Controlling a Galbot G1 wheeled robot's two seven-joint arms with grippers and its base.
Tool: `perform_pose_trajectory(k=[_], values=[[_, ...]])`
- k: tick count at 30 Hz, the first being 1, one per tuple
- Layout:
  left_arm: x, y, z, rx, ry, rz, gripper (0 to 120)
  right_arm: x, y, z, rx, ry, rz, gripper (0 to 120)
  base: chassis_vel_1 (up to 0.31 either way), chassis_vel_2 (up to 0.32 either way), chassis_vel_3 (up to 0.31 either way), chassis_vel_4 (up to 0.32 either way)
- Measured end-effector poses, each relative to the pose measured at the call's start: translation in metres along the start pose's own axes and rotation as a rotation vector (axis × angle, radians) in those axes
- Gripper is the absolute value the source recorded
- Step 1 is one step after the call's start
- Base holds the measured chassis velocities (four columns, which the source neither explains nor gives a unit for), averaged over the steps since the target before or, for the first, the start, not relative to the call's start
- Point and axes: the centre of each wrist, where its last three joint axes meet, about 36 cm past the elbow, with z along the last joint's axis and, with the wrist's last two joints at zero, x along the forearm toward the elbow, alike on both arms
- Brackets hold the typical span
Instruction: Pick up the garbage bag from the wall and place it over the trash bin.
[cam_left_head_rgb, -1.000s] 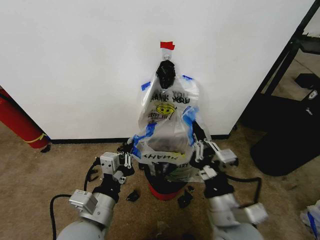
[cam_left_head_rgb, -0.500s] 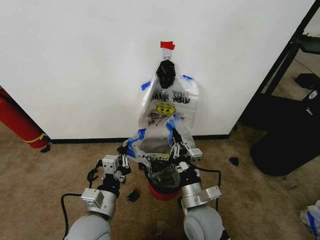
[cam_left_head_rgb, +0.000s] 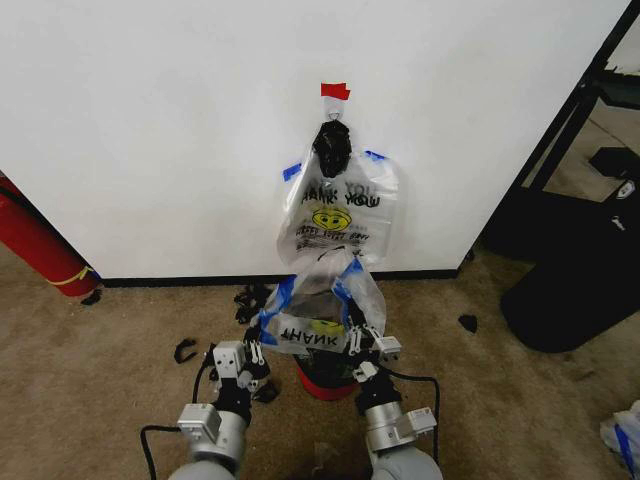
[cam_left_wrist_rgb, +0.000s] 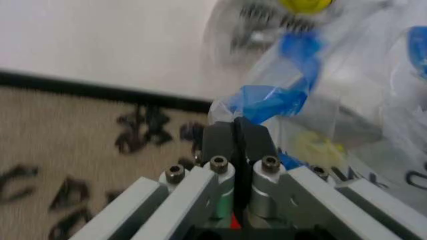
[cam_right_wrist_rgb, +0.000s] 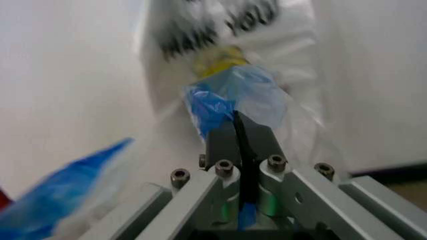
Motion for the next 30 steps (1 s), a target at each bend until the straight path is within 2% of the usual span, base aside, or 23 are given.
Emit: perform_pose_trajectory(k=[6, 8, 12, 15, 19, 22, 25, 27, 30], values=[[0.004, -0.007, 0.000, 0.004, 0.069, -0.011, 0, 0.008, -0.003, -0.002, 0.043, 0.070, 0.074, 0, 0.000, 0.000, 0.000, 0.000], [0.011, -0.013, 0.000, 0.001, 0.125, -0.009, 0, 0.022, -0.007, -0.006, 0.105, 0.161, 0.090, 0, 0.000, 0.000, 0.000, 0.000], [0.013, -0.017, -0.001, -0.006, 0.157, 0.002, 0, 0.028, -0.014, -0.016, 0.160, 0.217, 0.104, 0, 0.000, 0.000, 0.000, 0.000], [0.014, -0.017, -0.009, -0.052, 0.200, 0.020, 0, 0.028, -0.019, -0.026, 0.226, 0.244, 0.122, 0, 0.000, 0.000, 0.000, 0.000], [0.013, -0.011, -0.019, -0.120, 0.201, 0.056, 0, 0.030, -0.022, -0.035, 0.302, 0.229, 0.120, 0, 0.000, 0.000, 0.000, 0.000], [0.014, -0.009, -0.027, -0.129, 0.203, 0.058, 0, 0.037, -0.020, -0.042, 0.318, 0.270, 0.112, 0, 0.000, 0.000, 0.000, 0.000], [0.013, -0.007, -0.036, -0.115, 0.248, 0.027, 0, 0.044, -0.022, -0.049, 0.359, 0.344, 0.104, 0, 0.000, 0.000, 0.000, 0.000], [0.013, -0.007, -0.036, -0.111, 0.265, 0.017, 0, 0.042, -0.023, -0.050, 0.367, 0.361, 0.107, 0, 0.000, 0.000, 0.000, 0.000], [0.011, -0.010, -0.023, -0.106, 0.310, 0.007, 0, 0.030, -0.030, -0.043, 0.379, 0.394, 0.122, 0, 0.000, 0.000, 0.000, 0.000]])
